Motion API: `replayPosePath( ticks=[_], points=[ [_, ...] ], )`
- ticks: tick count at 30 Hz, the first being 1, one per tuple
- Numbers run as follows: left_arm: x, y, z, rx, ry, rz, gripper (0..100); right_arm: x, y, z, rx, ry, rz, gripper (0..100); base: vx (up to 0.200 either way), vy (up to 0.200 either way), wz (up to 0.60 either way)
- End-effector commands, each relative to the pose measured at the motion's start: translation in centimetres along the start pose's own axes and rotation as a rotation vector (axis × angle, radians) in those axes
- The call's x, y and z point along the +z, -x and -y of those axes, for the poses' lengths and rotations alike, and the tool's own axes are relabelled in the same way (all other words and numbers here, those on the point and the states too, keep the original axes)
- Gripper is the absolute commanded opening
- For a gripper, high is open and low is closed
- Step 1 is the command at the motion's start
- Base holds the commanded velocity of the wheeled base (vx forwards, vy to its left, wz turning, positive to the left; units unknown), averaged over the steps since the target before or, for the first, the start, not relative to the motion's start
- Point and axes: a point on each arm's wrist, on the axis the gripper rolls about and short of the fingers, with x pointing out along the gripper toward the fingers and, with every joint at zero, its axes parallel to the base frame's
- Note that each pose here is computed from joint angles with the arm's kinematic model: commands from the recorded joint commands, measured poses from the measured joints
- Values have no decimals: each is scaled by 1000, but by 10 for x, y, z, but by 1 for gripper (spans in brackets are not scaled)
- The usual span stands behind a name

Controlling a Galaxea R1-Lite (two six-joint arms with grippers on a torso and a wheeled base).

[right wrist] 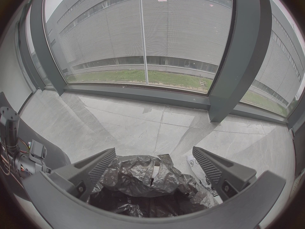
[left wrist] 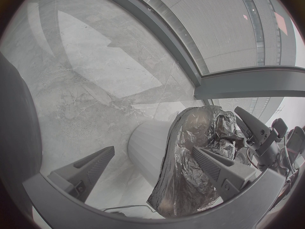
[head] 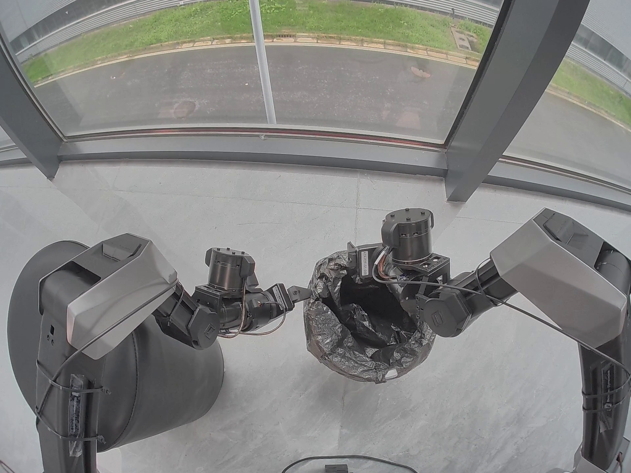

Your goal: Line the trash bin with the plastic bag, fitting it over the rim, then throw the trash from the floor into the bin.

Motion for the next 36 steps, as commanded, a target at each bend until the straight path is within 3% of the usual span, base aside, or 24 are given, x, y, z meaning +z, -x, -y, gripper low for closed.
replayPosePath(
  ticks=[1, 8, 13, 36],
  points=[
    [1, 4, 2, 14, 3, 11, 100, -1, 5, -2, 8, 4, -10, 100, 0, 0, 0],
    [11, 43, 31, -1, 6, 79, 100, -12, 19, -14, 42, 13, -45, 100, 0, 0, 0],
    [6, 68, 48, -32, -12, 79, 100, -15, 21, -20, 55, 19, -50, 100, 0, 0, 0],
    [4, 65, 41, -41, -10, 96, 100, -39, 9, -15, 49, 34, -105, 100, 0, 0, 0]
  ],
)
